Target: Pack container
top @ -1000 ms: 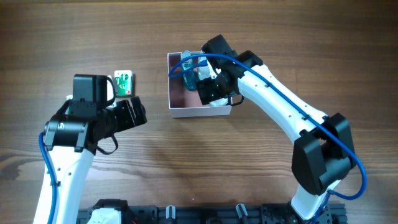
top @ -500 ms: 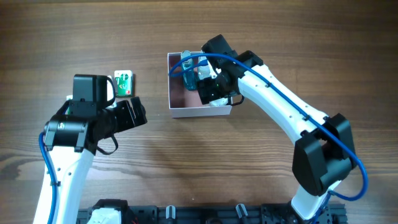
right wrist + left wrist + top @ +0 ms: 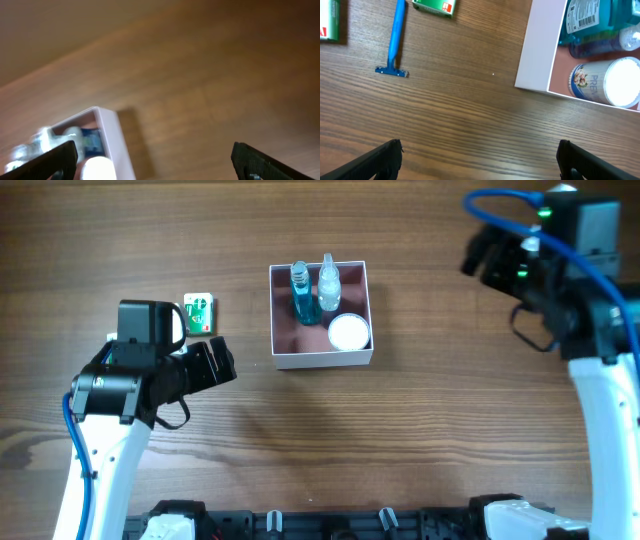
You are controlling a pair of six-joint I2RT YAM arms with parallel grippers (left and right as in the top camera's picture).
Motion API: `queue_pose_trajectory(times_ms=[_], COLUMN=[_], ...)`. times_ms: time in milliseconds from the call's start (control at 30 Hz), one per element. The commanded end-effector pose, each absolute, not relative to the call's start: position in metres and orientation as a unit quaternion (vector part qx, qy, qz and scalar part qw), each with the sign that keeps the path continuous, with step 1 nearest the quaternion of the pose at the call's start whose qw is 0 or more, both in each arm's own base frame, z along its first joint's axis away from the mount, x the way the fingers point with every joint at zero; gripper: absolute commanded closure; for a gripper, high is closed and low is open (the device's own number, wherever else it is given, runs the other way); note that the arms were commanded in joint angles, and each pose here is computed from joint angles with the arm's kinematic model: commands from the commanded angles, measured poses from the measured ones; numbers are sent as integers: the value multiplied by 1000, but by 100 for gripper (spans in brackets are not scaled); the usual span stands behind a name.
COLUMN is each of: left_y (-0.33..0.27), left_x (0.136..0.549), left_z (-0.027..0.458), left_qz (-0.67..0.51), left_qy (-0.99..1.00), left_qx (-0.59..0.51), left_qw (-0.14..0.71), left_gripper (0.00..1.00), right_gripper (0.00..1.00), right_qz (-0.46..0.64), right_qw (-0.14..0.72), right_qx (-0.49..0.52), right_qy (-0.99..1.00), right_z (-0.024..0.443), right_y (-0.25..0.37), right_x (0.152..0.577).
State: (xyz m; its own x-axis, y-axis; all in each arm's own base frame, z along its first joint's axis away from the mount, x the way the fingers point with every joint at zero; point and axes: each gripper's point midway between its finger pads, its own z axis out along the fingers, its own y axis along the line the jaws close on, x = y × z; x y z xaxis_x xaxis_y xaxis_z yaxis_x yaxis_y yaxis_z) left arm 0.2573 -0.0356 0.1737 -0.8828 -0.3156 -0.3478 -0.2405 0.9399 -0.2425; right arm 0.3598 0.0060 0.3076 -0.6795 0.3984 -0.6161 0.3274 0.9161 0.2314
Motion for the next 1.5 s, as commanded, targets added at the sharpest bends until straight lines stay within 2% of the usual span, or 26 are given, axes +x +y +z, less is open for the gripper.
queue_pose_trajectory(times_ms=[0,267,367,467,667,867,1167,1467], left_y=[-25,8,24,38,42,42,41,41], left_x=[284,374,408,426,432,426,426,427], left_z=[196,232,213,174,88,33,11,-6], left_qz=[-74,-57,-40,-1,18,21,20,19], left_qy=[959,949,956,968,988,997,1000,1000], left_qx=[-168,-195,-182,-161,-117,-74,-20,-20], left_qw=[216,241,226,193,94,30,11,1], left_gripper=[1,0,0,0,0,0,0,0], right_gripper=[0,0,0,0,0,0,0,0], right_qz=[65,39,37,45,44,44,44,44], right_qw=[256,179,161,149,147,147,148,148], right_qx=[225,192,194,192,192,192,192,192], right_qy=[938,964,967,969,969,969,969,969], right_z=[250,198,187,179,177,177,177,177], right_y=[-9,-16,-16,-13,-13,-13,-13,-13], right_x=[359,355,357,359,360,360,360,360])
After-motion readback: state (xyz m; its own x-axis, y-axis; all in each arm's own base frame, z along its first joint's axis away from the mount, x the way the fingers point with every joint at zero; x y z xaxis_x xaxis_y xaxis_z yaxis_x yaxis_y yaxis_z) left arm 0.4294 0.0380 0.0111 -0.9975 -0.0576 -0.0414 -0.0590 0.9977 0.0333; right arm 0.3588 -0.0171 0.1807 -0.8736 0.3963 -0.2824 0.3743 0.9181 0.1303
